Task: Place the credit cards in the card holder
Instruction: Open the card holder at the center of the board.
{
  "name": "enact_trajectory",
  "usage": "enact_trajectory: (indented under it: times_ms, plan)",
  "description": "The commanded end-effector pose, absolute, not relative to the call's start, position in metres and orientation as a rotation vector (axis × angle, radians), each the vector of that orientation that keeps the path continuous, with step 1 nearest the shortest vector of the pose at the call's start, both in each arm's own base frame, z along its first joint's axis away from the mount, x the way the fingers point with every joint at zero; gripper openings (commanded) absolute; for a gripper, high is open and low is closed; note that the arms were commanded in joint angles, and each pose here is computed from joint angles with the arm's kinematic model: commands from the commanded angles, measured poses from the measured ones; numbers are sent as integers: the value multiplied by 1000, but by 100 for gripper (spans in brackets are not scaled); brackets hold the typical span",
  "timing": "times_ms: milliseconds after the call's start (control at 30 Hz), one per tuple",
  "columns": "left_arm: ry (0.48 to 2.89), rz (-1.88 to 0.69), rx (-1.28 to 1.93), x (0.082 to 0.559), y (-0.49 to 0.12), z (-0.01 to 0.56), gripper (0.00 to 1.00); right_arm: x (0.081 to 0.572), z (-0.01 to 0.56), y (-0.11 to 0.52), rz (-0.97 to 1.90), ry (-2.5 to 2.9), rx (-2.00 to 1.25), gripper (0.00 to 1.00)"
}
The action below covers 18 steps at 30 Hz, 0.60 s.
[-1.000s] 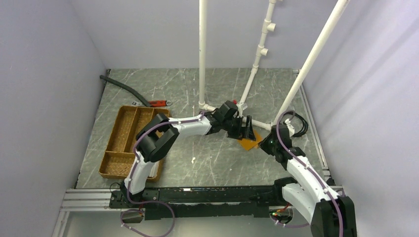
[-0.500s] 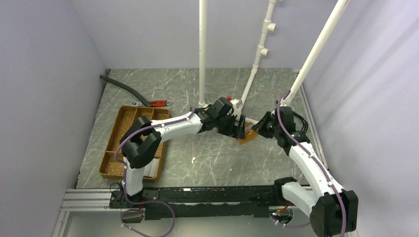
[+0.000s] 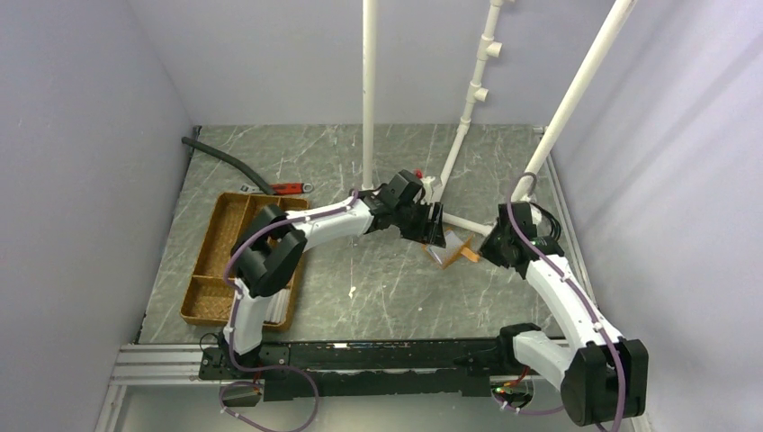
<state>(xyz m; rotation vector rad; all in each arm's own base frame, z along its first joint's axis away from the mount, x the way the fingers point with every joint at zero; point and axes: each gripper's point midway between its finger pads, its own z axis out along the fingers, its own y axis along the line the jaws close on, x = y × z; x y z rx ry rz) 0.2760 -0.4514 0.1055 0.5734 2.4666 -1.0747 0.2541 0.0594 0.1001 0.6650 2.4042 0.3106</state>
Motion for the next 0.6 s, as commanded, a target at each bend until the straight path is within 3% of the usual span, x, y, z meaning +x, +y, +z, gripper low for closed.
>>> enact_trajectory:
  times_ms: [0,133,233,333,367,467,567]
  plan:
    - [2476,-1188,580,271,-470,97,66,207,54,-8,-140,2399,1099,0]
    - [2511,-1163,561,275,-472,84,63,203,44,-13,-168,2398,1141,8]
    - [2539,-1162,575,274,-474,74,49,221,73,-1,-75,2356,958,17]
    - [2551,-1143,575,272,-470,67,47,238,118,30,-25,2252,682,51]
    - [2550,-1139,575,272,-468,68,49,239,123,35,-45,2255,651,56]
    - [2554,-1140,584,271,-468,67,51,245,119,50,-50,2331,566,59]
    - [2562,-1135,584,270,-466,65,50,255,122,69,-18,2336,457,55]
